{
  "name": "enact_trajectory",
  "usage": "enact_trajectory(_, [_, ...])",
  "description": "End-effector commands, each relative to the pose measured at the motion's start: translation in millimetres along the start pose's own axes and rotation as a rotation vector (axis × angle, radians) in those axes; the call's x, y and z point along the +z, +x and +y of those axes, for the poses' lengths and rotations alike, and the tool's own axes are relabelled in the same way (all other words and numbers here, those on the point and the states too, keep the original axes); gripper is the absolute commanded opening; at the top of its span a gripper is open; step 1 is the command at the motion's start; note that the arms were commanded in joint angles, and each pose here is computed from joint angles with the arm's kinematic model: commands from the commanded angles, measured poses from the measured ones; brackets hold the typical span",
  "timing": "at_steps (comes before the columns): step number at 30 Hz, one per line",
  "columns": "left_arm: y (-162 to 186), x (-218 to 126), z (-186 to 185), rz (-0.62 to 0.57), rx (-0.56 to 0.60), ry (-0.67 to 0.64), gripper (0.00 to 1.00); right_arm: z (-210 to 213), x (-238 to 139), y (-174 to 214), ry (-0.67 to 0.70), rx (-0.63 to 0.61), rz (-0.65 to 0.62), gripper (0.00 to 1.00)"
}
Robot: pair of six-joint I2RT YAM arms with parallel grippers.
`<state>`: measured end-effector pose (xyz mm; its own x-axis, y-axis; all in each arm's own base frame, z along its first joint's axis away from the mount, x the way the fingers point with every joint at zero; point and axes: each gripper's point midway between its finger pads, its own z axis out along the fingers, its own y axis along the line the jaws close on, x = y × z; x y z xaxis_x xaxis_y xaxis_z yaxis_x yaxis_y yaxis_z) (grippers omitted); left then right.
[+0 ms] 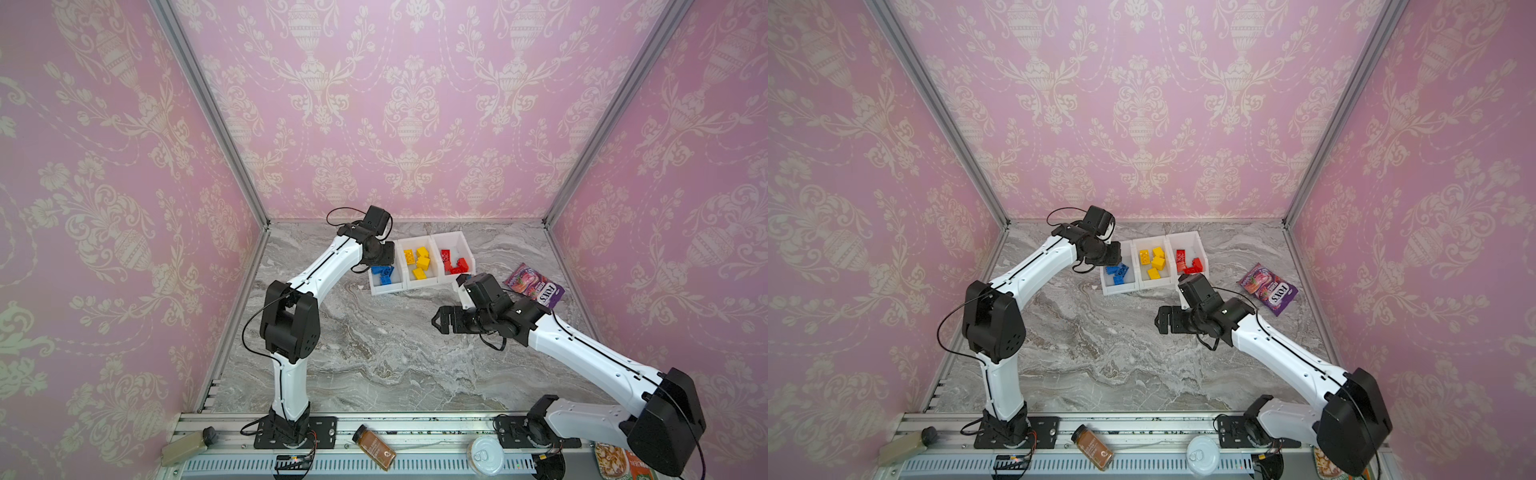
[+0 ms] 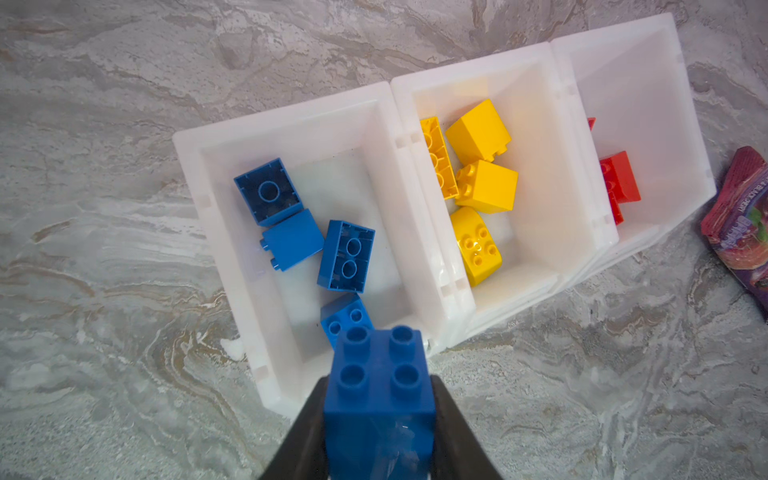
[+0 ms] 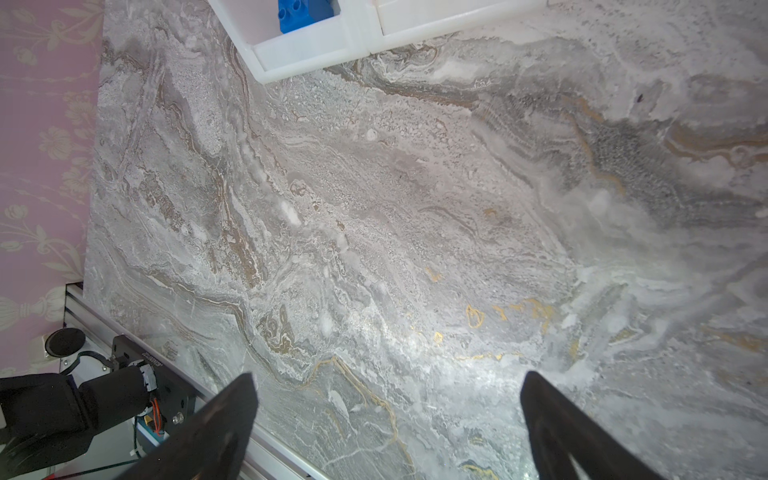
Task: Sort the legos into containers by color
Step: 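Carry the blue brick with the left gripper over the blue compartment, then open the left gripper to drop the blue brick into the blue compartment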
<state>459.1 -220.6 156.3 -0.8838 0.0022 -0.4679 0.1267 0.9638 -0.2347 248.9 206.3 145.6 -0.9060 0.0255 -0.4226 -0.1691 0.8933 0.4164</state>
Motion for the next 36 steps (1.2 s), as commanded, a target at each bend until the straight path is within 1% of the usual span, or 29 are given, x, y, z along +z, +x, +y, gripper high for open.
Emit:
enact_trajectory(1, [-20, 10, -3, -0.048, 0.056, -0.014, 0.21, -6, -3, 1, 0.012, 0.044, -0.013, 1.0])
enact_trajectory(6, [-26, 34, 3, -0.044, 0.089, -0.051, 0.22, -7, -5, 0, 0.015, 0.048, -0.022, 1.0])
enact_trajectory(12, [-28, 48, 9, -0.049, 0.107, -0.081, 0.24, -6, -5, -1, 0.016, 0.047, -0.023, 1.0])
enact_trajectory(16, [-28, 48, 9, -0.052, 0.11, -0.082, 0.33, -6, -6, -1, 0.016, 0.044, -0.024, 1.0])
enact_trajectory(20, [-29, 44, 9, -0.063, 0.111, -0.079, 0.51, -7, -7, -1, 0.021, 0.044, -0.027, 1.0])
enact_trajectory(22, [-28, 42, 9, -0.072, 0.109, -0.076, 0.56, -7, -7, -1, 0.021, 0.047, -0.027, 1.0])
enact_trajectory(31, [-27, 28, 8, -0.109, 0.105, -0.059, 0.65, -7, -5, -3, 0.025, 0.038, -0.028, 1.0])
enact_trajectory(34, [-27, 16, 4, -0.157, 0.104, -0.027, 0.67, -8, -4, -7, 0.03, 0.034, -0.036, 1.0])
enact_trajectory(36, [-25, 6, 4, -0.19, 0.104, -0.013, 0.71, -12, -5, -12, 0.037, 0.044, -0.05, 1.0])
